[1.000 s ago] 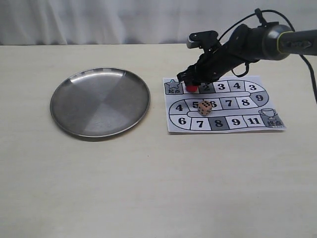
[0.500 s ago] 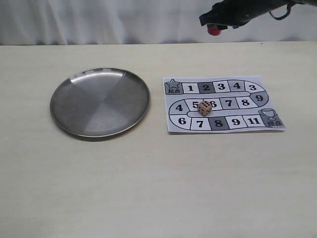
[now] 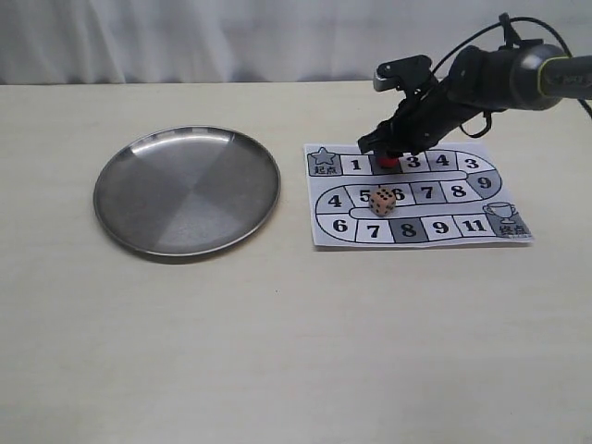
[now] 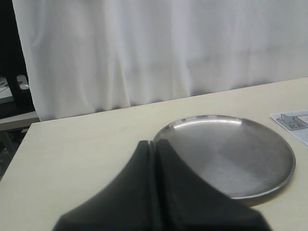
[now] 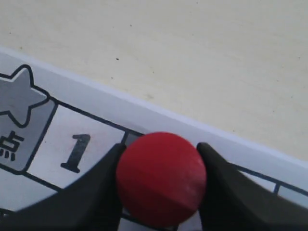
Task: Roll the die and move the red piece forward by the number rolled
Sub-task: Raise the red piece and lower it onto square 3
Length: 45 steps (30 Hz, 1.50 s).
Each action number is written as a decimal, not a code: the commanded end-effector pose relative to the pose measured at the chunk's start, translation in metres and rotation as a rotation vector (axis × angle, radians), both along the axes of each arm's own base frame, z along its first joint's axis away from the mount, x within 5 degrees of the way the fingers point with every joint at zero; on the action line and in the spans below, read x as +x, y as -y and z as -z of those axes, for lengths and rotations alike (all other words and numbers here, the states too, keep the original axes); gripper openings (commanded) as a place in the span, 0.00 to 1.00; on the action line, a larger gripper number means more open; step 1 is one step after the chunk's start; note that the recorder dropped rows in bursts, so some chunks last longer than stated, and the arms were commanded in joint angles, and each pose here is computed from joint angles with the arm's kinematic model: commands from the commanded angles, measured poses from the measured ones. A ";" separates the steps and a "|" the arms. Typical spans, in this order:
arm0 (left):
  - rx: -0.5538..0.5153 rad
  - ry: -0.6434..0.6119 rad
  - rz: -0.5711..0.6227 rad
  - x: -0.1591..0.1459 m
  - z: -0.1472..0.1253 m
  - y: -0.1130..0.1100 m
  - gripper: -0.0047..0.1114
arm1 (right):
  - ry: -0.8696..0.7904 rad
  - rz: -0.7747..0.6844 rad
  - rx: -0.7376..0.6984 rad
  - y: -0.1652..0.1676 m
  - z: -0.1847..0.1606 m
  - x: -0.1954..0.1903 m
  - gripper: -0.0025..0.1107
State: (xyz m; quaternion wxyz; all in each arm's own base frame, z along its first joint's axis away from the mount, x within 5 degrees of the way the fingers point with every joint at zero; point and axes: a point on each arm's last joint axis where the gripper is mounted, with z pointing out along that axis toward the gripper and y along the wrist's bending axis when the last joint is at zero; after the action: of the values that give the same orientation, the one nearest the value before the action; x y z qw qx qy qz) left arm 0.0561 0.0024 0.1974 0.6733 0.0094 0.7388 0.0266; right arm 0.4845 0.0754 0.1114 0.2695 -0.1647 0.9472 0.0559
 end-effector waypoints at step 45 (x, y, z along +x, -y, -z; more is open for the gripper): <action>-0.006 0.008 0.002 0.000 0.000 0.000 0.04 | -0.085 0.122 0.009 0.037 0.008 -0.011 0.06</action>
State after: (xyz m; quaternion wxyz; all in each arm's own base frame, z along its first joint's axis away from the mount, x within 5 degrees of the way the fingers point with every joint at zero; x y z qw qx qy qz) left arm 0.0561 0.0024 0.1974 0.6733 0.0094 0.7388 0.0266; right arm 0.4754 0.0396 0.1120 0.2479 -0.1092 0.9615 0.0466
